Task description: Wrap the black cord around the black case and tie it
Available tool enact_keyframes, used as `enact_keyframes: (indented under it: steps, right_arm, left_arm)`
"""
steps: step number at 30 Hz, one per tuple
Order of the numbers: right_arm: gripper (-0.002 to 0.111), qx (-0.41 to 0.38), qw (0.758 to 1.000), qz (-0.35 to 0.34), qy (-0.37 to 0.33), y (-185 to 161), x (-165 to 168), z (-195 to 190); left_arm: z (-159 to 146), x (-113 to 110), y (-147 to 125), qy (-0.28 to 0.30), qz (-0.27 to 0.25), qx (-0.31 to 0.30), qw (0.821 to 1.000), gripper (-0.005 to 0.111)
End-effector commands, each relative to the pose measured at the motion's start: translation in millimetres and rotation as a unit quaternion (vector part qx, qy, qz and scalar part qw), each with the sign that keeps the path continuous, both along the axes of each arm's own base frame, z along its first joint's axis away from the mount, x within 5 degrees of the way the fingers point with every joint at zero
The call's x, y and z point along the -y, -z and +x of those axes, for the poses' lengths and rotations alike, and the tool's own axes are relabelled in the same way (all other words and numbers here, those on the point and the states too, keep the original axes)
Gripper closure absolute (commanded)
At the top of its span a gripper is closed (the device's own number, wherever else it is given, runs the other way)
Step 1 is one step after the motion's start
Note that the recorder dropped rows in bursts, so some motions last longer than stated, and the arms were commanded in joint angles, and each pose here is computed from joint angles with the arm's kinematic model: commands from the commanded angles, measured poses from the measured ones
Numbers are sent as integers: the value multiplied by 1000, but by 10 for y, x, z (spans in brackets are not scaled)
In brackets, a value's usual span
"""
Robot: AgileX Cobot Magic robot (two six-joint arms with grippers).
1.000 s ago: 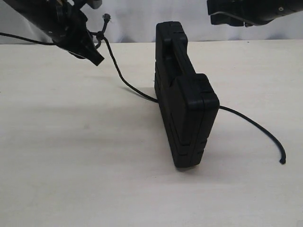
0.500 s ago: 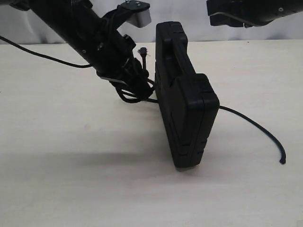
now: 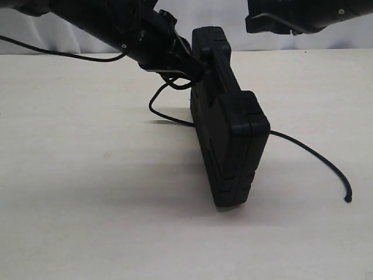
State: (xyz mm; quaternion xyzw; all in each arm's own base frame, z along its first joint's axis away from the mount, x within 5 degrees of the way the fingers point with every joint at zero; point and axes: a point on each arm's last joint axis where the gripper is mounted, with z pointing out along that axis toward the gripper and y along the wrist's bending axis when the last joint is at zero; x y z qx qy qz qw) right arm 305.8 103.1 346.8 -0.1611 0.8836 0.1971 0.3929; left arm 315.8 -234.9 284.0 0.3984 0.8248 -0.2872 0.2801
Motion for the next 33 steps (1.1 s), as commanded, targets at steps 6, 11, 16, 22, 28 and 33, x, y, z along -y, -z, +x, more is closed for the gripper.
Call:
enact_keyframes:
  steps: [6, 11, 16, 22, 28, 33]
  right_arm:
    - [80, -4, 1000, -4, -21, 27, -9, -40]
    - [80, -12, 999, 3, -41, 96, -54, -23]
    - [80, -28, 997, 16, -74, 179, -119, 3]
    - [80, -18, 996, 1, -86, 221, -124, 40]
    - [80, -16, 996, -1, -88, 220, -125, 40]
    - [80, -16, 996, -1, -88, 220, -125, 40]
  left_arm:
    - [-44, 207, 104, 21, 2, 20, 1000, 107]
    - [-39, 203, 106, 21, 5, 24, 999, 107]
    - [-28, 203, 102, 17, 4, 29, 999, 107]
    - [-24, 192, 112, 21, 14, 35, 999, 107]
    - [-82, 86, 200, 61, 78, 8, 995, 105]
    - [-78, -24, 261, 55, 133, -8, 990, 85]
